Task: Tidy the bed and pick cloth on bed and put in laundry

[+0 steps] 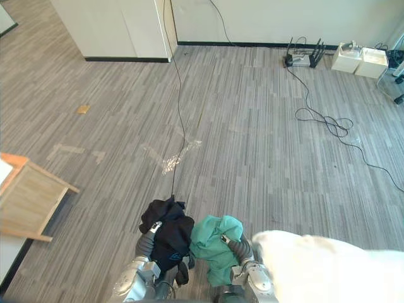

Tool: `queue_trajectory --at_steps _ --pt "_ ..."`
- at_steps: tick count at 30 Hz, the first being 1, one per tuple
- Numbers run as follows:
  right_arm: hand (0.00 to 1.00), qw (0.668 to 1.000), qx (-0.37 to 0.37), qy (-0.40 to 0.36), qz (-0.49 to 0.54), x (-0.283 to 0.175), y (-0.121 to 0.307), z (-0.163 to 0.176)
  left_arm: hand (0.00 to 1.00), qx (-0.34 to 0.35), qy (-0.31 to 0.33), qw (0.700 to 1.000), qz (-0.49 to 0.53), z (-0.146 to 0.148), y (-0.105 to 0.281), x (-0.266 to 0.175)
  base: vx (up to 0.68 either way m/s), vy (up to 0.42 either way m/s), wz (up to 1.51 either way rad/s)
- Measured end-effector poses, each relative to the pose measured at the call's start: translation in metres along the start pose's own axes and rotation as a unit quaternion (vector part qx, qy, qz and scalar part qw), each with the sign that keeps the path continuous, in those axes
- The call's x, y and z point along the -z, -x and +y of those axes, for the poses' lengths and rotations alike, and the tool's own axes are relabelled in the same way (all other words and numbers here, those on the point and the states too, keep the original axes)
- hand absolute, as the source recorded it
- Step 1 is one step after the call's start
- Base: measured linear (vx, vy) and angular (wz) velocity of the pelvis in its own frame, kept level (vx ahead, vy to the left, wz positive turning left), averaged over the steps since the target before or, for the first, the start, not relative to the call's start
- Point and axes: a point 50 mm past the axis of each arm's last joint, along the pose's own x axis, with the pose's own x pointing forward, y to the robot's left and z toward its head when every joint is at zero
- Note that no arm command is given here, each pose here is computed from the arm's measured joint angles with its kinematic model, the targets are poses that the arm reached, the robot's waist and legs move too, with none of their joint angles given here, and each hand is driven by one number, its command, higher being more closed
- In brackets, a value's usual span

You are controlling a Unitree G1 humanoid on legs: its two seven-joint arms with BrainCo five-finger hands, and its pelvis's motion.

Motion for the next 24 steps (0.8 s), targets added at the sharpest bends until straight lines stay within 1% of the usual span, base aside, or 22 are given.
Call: queue_trajectory --at_steps 2,4,7,11,15,18,20,24 --pt "1.00 1.000 0.013 -0.018 0.002 0.003 0.002 -0.002 1.00 -0.012 0.025 1.000 -0.001 0.002 -0.002 -0.001 0.64 0.228 0.18" --pt "1.00 0.999 0.022 -0.031 0.000 0.005 0.003 0.000 1.00 -0.022 0.033 0.999 0.003 0.005 -0.001 0.001 0.63 0.209 0.26" --pt "1.00 0.999 0.017 -0.034 0.000 0.011 0.008 0.005 1.00 -0.049 0.014 0.998 0.025 0.020 0.007 0.010 0.57 0.132 0.44" --pt "1.00 0.999 0.020 -0.035 -0.020 0.012 0.014 0.006 1.00 -0.055 0.005 0.998 0.024 0.025 0.006 0.011 0.50 -0.030 0.95" --pt "1.00 0.999 0.021 -0.033 -0.029 0.012 0.015 0.005 1.00 -0.065 -0.017 0.997 0.034 0.037 0.005 0.011 0.46 -0.194 1.08" --pt "1.00 0.999 0.019 -0.033 -0.034 0.011 0.014 0.006 1.00 -0.082 -0.026 0.996 0.032 0.050 0.006 0.007 0.55 -0.398 1.07" --pt "1.00 0.998 0.025 -0.034 -0.039 0.006 0.012 -0.005 1.00 -0.087 -0.013 0.995 0.047 0.047 0.011 0.018 0.55 -0.437 0.85" --pt "1.00 0.998 -0.003 -0.027 -0.059 -0.008 0.000 -0.003 1.00 -0.104 0.021 0.993 0.059 0.050 0.019 0.028 0.42 -0.347 0.48"
